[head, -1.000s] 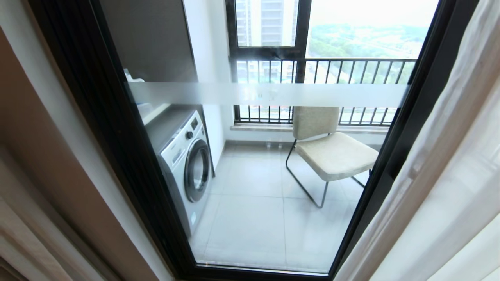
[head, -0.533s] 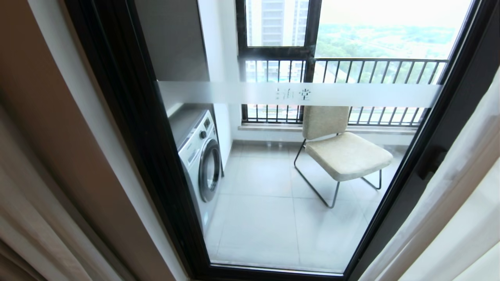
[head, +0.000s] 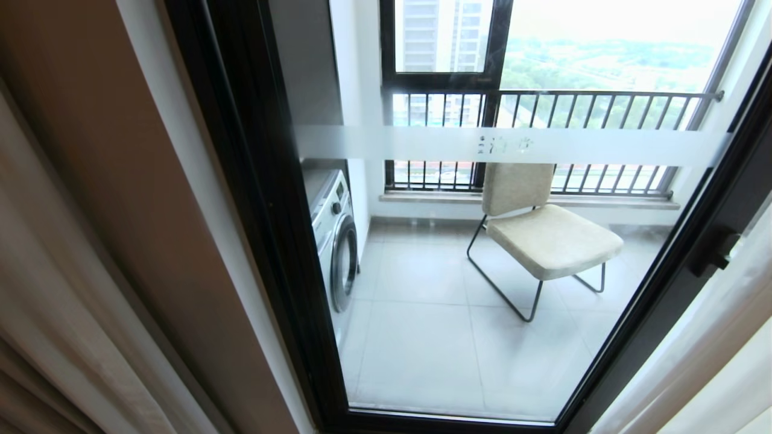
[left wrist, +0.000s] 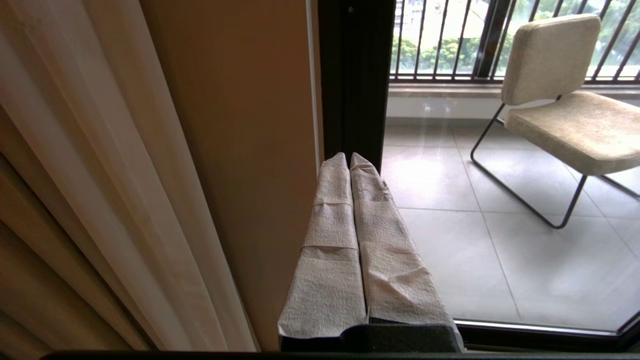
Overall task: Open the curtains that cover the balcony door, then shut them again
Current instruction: Close the inner curtains on both sides
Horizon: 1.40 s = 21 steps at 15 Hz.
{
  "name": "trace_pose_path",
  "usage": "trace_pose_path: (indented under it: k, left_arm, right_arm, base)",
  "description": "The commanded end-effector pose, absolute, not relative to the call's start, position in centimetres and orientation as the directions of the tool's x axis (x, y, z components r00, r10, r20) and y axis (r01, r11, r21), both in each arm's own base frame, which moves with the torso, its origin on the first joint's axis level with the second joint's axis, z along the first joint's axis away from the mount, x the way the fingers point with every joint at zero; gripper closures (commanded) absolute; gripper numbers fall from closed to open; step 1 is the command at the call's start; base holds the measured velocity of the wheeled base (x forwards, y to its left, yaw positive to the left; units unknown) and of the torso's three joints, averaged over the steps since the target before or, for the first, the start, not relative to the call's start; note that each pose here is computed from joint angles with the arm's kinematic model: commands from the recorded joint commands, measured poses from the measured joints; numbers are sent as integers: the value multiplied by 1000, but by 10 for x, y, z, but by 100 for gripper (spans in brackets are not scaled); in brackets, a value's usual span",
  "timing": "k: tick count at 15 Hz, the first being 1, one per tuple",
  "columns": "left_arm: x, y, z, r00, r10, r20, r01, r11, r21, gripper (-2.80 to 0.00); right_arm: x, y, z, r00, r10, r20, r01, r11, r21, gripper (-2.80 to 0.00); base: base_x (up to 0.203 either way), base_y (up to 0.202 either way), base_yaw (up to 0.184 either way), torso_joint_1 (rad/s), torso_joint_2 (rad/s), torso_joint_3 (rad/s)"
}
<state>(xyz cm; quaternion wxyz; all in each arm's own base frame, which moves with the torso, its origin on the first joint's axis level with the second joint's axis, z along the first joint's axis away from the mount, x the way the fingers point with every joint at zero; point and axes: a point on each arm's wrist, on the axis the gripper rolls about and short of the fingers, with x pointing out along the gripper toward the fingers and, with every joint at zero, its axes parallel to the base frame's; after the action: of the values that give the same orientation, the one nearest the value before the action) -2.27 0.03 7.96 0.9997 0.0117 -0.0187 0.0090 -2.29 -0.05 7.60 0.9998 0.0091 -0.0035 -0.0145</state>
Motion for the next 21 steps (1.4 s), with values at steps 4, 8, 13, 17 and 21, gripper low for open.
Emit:
trace_pose_path:
  k: [4, 8, 13, 17, 21]
  left_arm:
    - [-23, 0, 80, 999, 18, 38, -18, 1000, 22, 0]
    - [-23, 0, 80, 999, 20, 38, -21, 1000, 21, 0]
    - [-23, 0, 80, 999, 20, 38, -21, 1000, 21, 0]
    - [-23, 0, 80, 999, 20, 38, -21, 1000, 21, 0]
    - [-23, 0, 80, 999, 20, 38, -21, 1000, 21, 0]
  right_arm:
    - [-23, -1, 76, 1000, -29, 6, 29, 999, 19, 0]
    - [-23, -1, 76, 1000, -29, 6, 29, 999, 19, 0]
    - [-23, -1, 76, 1000, -29, 6, 29, 999, 19, 0]
    - [-23, -1, 76, 1000, -29, 6, 29, 999, 19, 0]
    - [-23, -1, 76, 1000, -29, 5, 29, 999, 19, 0]
  base:
    - [0, 155, 1, 3, 2, 2]
    - [0, 0, 0, 0, 0, 0]
    - [0, 0, 0, 0, 0, 0]
    - [0, 0, 0, 0, 0, 0]
    - [0, 0, 0, 0, 0, 0]
